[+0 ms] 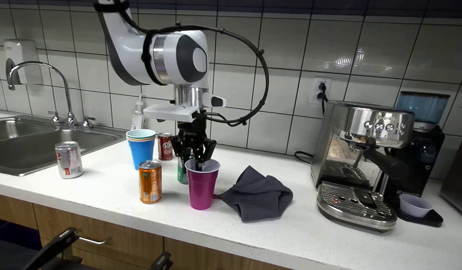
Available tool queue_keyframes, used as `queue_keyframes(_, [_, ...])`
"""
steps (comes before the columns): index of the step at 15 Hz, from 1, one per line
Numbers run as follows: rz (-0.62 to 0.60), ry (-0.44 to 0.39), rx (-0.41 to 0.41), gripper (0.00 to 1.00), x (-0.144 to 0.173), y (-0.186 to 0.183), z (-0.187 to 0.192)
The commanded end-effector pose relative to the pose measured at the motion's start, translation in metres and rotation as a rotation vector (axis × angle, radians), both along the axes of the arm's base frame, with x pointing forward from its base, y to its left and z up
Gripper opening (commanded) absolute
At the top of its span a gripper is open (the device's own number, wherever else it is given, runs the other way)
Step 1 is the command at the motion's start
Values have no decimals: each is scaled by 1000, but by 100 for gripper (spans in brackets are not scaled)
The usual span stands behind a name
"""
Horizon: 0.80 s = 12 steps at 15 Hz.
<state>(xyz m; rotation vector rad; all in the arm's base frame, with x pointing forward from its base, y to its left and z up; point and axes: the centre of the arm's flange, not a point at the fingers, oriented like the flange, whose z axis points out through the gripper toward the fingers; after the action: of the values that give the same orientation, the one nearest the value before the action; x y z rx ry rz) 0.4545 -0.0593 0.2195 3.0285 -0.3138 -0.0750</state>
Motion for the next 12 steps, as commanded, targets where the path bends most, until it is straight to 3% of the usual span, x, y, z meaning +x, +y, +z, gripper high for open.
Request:
queue_keyframes(1, [-13, -13, -20, 10, 5, 0, -1])
queue_keyframes(3, [-15, -14, -20, 0, 5, -1, -2])
queue_keyframes(12, [-23, -16, -23, 1, 5, -2, 2])
